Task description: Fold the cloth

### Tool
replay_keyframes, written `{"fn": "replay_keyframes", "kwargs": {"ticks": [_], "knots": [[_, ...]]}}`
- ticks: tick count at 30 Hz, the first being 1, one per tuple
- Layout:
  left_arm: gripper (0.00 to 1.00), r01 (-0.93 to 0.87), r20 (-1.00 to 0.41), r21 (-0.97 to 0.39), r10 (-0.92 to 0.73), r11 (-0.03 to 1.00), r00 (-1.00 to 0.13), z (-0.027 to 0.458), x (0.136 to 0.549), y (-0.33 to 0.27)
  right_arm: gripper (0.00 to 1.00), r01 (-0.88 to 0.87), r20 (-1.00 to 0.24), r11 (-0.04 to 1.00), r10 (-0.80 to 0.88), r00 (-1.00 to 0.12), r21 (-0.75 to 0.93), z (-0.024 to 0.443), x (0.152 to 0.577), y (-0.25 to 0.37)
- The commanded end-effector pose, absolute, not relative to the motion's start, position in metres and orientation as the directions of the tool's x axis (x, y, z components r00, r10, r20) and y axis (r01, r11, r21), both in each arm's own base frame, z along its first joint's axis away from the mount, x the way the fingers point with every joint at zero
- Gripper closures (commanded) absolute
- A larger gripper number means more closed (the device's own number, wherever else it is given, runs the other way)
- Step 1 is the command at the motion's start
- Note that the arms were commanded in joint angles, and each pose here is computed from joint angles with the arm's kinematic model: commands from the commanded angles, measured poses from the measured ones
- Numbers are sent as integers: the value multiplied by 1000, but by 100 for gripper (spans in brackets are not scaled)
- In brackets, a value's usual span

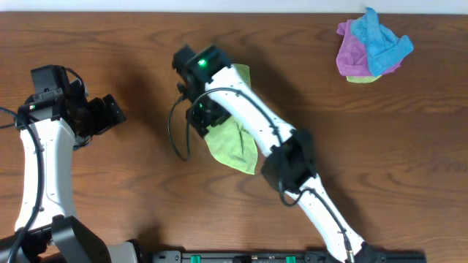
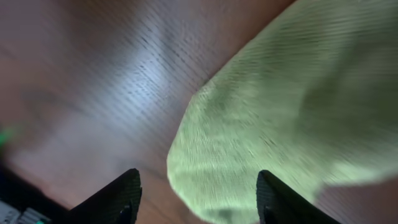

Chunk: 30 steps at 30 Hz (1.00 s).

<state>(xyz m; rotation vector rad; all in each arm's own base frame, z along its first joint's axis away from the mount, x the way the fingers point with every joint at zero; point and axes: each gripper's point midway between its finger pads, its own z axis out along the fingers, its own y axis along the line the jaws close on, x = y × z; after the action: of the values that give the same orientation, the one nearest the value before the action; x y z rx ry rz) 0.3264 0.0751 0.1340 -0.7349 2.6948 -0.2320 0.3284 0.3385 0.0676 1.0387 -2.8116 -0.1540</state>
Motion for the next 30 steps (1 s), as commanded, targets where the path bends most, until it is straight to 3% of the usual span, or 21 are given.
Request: {"fn": "replay_keyframes", "kwargs": {"ticks": [1, 9, 16, 18, 19, 23, 30], "knots": [[5, -452, -281, -243, -508, 858, -814, 136, 325, 75, 42, -657, 117, 742, -670, -733, 134, 58, 321, 343], [5, -441, -274, -271, -508, 856, -817, 137, 326, 70, 37, -647, 112, 756, -654, -748, 95, 45, 328, 343], [5, -434, -269, -289, -507, 854, -819, 137, 327, 67, 41, -637, 183, 766, -641, -746, 88, 13, 319, 334], [5, -434, -269, -289, -507, 853, -819, 137, 327, 67, 51, -630, 197, 772, -633, -749, 86, 8, 317, 332], [5, -433, -269, -290, -507, 853, -819, 137, 327, 66, 67, -624, 201, 776, -627, -753, 84, 6, 317, 331], [5, -425, -265, -310, -506, 851, -821, 138, 328, 63, 99, -611, 189, 787, -615, -766, 82, 5, 319, 334], [5, -425, -266, -309, -506, 851, -820, 138, 328, 63, 99, -582, 113, 798, -600, -792, 154, 37, 317, 358]]}}
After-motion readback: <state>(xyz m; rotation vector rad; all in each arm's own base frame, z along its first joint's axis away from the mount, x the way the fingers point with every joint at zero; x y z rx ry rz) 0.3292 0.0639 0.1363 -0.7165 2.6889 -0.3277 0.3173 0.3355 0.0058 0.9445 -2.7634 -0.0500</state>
